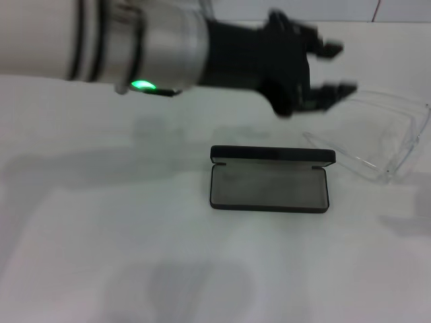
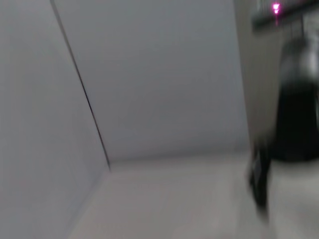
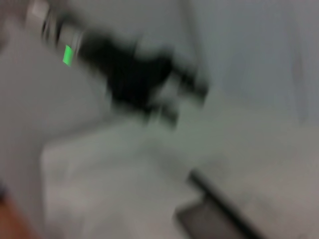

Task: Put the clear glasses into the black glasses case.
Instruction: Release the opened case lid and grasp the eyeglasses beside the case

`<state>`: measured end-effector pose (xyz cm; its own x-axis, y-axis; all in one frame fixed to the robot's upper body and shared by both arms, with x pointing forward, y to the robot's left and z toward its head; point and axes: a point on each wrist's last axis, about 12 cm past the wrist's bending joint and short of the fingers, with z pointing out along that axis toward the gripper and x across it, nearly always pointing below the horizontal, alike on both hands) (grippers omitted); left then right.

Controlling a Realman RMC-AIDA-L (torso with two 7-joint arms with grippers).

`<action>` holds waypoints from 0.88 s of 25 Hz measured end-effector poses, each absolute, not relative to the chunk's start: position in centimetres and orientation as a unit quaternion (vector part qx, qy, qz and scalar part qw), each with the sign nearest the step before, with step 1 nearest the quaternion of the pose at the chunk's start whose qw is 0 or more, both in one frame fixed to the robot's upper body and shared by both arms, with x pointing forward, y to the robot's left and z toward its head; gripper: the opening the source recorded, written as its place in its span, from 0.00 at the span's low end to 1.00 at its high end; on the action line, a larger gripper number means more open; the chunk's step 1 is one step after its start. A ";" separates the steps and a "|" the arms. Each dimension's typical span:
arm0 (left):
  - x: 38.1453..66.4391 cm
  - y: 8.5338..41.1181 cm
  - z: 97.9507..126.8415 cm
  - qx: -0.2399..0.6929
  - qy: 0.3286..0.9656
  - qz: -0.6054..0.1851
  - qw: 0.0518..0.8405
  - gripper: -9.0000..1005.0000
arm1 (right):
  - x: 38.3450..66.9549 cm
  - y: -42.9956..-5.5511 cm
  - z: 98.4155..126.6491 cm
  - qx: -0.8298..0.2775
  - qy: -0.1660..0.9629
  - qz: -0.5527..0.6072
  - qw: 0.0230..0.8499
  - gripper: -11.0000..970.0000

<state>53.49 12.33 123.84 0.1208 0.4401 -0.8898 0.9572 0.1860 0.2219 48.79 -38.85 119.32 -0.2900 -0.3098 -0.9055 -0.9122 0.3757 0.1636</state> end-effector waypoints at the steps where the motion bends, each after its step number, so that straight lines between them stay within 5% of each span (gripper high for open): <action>1: 53.3 13.2 124.2 0.556 0.599 -0.296 0.495 0.48 | 49.7 -37.5 120.4 -0.466 0.722 0.345 0.378 0.90; 5: 53.0 18.2 124.8 0.464 0.586 -0.357 0.561 0.48 | 53.0 -32.2 124.1 -0.588 0.729 0.236 0.261 0.90; 11: 52.7 22.3 123.6 0.391 0.587 -0.398 0.587 0.48 | 55.9 -28.8 127.4 -0.652 0.717 0.152 0.195 0.84; 22: 52.5 25.4 120.7 0.329 0.582 -0.422 0.612 0.47 | 58.7 -24.2 127.7 -0.744 0.662 -0.038 0.079 0.79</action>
